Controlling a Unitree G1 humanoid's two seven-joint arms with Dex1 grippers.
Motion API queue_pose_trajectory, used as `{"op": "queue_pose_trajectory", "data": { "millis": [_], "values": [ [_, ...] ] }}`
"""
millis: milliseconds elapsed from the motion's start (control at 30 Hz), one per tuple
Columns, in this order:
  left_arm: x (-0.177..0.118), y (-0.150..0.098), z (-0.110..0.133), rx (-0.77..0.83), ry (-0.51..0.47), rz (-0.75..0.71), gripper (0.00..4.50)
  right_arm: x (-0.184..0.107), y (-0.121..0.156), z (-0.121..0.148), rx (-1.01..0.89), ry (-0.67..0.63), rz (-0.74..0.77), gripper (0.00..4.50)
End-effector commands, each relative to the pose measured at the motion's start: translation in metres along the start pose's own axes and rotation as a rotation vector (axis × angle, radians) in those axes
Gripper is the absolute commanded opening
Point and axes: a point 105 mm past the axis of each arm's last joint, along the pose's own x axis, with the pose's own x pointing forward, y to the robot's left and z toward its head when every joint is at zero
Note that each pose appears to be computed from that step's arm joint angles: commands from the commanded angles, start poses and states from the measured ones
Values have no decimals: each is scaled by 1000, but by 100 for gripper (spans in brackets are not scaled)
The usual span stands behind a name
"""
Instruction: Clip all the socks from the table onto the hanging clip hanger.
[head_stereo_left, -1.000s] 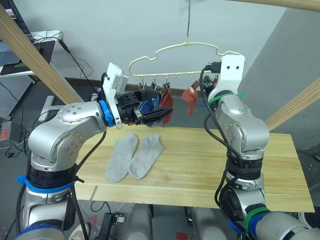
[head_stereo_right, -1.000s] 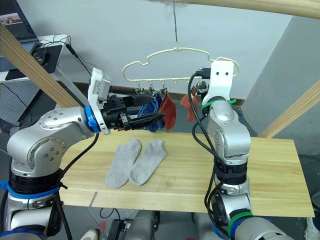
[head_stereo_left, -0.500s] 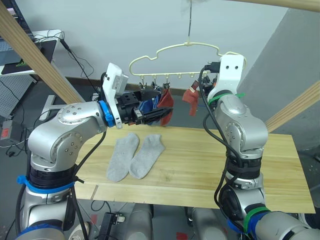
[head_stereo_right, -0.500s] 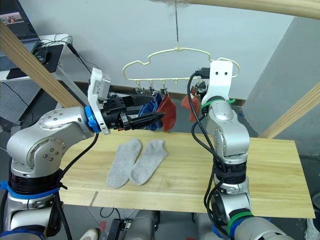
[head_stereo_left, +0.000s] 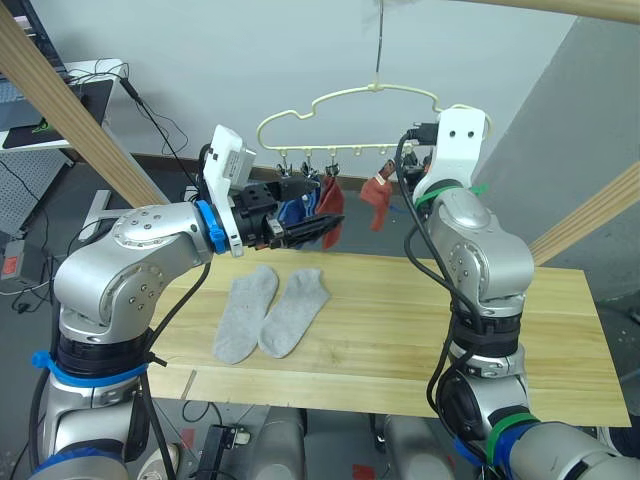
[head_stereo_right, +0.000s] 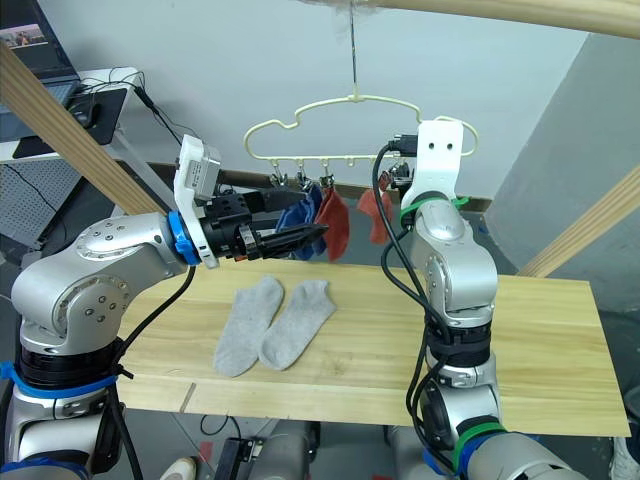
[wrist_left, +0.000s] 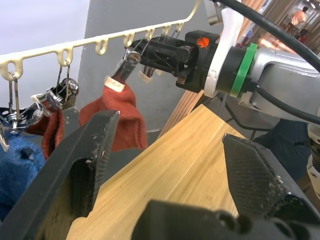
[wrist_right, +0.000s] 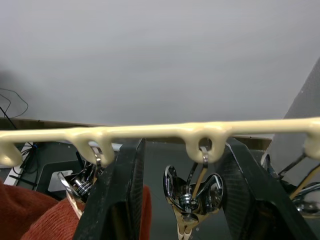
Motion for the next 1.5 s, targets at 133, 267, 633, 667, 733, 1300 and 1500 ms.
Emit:
{"op": "queue_pose_trajectory", "data": {
  "millis": [133,267,633,667,733,1300,1500],
  "values": [
    [-1,-3,11,53,-31,-7,380,-10,2,11,10,-48,-3,207],
    [-1,-3,11,53,-31,-7,380,-10,0,10,8,-43,-8,207],
    [-2,-2,11,61,-30,5,380,-7,7,13,19,-50,16,207],
    [-2,-2,11,62,-30,6,380,-7,7,14,20,-51,17,207],
    [-2,-2,11,63,-29,8,380,-6,8,14,21,-53,20,207],
    [-3,-1,12,72,-27,21,380,-1,9,17,12,-65,13,188],
    [-3,-1,11,72,-26,22,380,-1,5,17,3,-65,-11,23]
  ]
}}
